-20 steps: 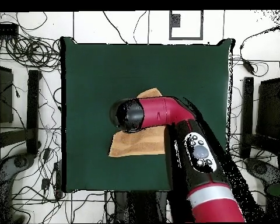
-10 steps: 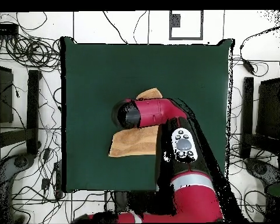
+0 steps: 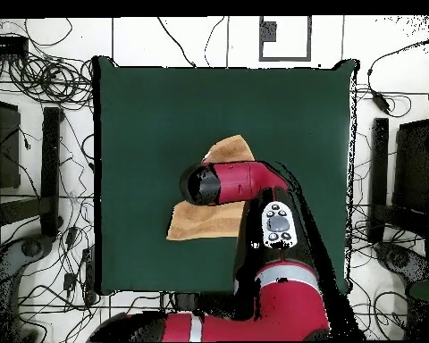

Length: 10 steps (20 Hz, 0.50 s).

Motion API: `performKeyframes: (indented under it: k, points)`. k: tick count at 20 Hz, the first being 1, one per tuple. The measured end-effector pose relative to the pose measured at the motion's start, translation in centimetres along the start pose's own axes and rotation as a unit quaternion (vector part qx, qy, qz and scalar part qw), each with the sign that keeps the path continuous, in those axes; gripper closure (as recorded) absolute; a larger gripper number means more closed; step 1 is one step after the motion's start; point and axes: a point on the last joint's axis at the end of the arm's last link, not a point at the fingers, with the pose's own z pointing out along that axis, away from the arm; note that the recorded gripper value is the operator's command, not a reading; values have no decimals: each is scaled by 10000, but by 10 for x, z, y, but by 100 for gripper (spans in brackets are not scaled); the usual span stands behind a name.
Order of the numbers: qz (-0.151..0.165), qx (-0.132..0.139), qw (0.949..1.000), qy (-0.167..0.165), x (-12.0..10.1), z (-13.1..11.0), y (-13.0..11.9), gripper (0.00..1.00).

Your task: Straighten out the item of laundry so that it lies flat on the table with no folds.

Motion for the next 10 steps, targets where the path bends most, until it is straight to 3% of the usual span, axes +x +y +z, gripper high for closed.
performKeyframes:
  k: [10]
  points:
    - [420,-225,9988,57,0,-3,4,0]
